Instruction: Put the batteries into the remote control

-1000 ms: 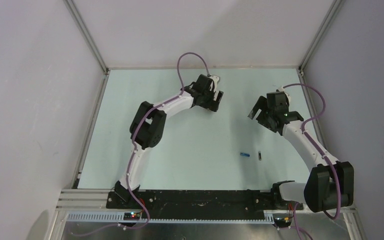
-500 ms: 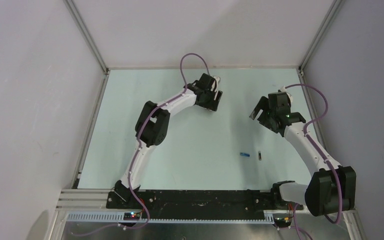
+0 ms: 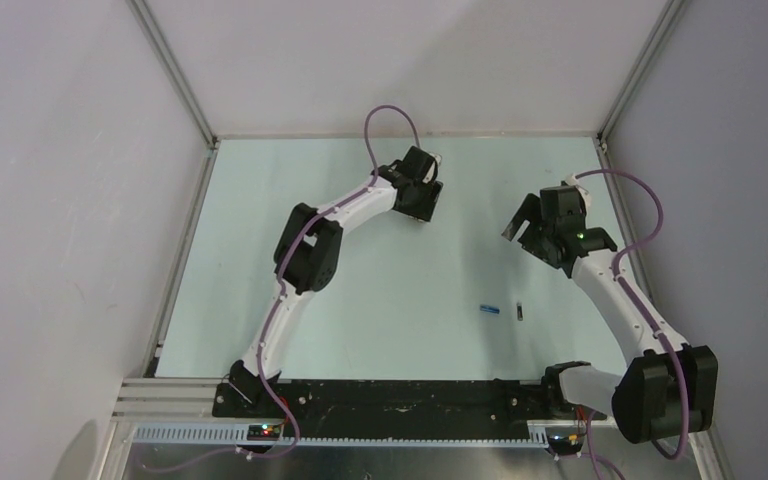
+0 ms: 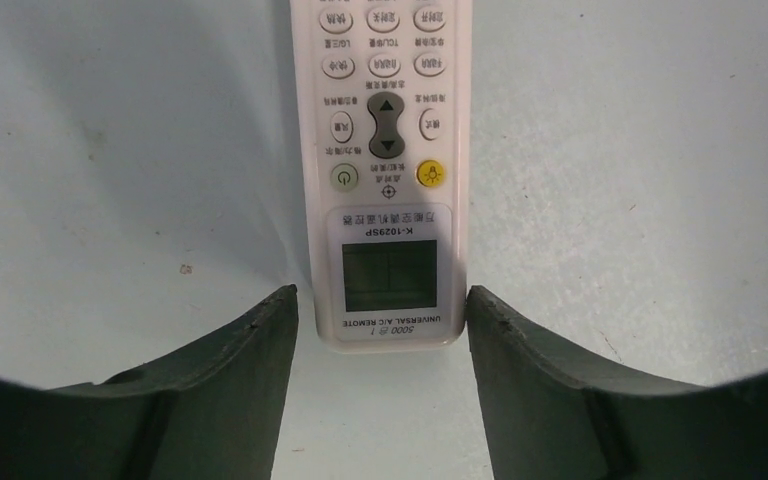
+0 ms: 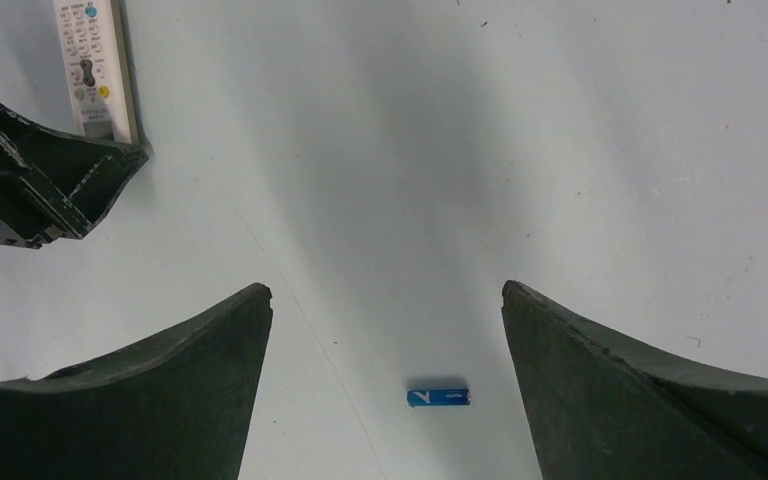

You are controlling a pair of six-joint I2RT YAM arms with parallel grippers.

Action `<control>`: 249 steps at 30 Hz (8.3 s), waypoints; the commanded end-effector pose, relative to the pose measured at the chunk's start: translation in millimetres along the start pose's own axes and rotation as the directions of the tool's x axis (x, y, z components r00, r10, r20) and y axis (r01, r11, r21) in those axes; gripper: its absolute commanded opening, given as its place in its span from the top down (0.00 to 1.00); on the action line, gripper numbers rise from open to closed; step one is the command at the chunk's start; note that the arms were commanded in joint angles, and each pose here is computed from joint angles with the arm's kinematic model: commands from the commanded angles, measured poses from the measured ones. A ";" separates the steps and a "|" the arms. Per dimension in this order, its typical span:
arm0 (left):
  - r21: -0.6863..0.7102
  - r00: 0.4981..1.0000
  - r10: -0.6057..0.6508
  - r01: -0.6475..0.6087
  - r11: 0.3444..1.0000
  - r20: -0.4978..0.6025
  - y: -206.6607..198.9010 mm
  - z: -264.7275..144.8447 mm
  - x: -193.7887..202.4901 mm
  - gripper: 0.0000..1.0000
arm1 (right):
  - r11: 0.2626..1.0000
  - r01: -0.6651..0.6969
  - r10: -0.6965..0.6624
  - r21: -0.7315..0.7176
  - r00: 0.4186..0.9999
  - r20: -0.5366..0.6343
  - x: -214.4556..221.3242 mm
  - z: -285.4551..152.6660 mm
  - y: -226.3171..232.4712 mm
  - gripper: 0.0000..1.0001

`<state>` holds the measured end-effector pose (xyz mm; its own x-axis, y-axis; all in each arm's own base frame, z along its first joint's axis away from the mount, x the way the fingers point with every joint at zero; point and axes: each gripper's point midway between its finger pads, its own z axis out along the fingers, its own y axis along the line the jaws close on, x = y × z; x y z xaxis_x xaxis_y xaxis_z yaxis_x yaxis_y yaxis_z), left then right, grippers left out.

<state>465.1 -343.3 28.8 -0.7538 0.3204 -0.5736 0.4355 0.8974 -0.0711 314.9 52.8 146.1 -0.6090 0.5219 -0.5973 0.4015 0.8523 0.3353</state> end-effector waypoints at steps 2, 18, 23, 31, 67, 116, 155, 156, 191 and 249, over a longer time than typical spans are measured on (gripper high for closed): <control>-0.021 0.999 0.016 -0.016 1.000 0.032 -5.9 -3.6 -13.0 0.33 | 1.000 -0.012 0.012 -0.003 0.999 0.034 -5.9 -10.2 0.0 0.11; -0.002 1.000 0.013 -0.013 1.000 0.025 -13.9 -1.6 -16.4 0.50 | 1.000 -0.016 0.015 0.014 0.997 0.072 -2.9 -36.7 -9.3 0.12; -0.013 1.000 0.016 -0.016 1.000 0.024 -11.5 -12.0 -17.7 0.71 | 1.000 -0.030 0.029 0.004 0.997 0.077 1.4 -41.6 -12.3 0.12; 0.142 0.997 0.077 -0.074 0.987 -0.015 -30.6 -56.4 1.9 0.86 | 1.000 -0.017 0.018 -0.016 0.998 0.058 6.3 -37.8 -7.0 0.11; 0.606 0.987 0.113 -0.157 0.780 0.111 -83.4 -240.6 43.8 0.97 | 0.672 -0.560 0.113 -0.484 0.724 -0.681 80.0 -9.4 186.5 0.15; 0.098 0.408 0.770 -0.904 0.416 0.491 -85.9 -269.5 43.5 0.25 | 0.540 -0.835 0.290 -0.104 0.300 -0.909 70.9 -67.5 212.0 0.92; 0.035 0.595 0.661 -0.755 0.655 0.457 -59.5 -248.7 16.8 0.99 | 0.568 -0.805 0.331 -0.170 0.413 -0.848 55.6 -70.1 184.2 0.06; 0.050 0.609 0.642 -0.742 0.668 0.466 -59.4 -251.4 15.8 0.99 | 0.576 -0.796 0.335 -0.185 0.437 -0.835 52.7 -71.5 177.5 0.04; 0.923 0.995 -0.076 -0.027 0.384 0.060 -84.4 -345.1 30.3 0.86 | 0.231 0.177 -0.332 -0.957 0.939 0.094 31.2 -169.5 213.9 0.20; 0.913 0.980 -0.132 -0.084 0.399 0.148 -63.1 -379.2 -2.5 0.78 | 0.123 -0.004 -0.352 -0.992 0.935 -0.047 32.8 -173.6 229.8 0.91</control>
<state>251.2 -290.9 317.1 -0.7668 0.1855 -0.6145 0.6342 0.0712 -0.7699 258.8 270.7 321.9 -0.7506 0.1649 -0.6398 -0.6267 0.1289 0.7685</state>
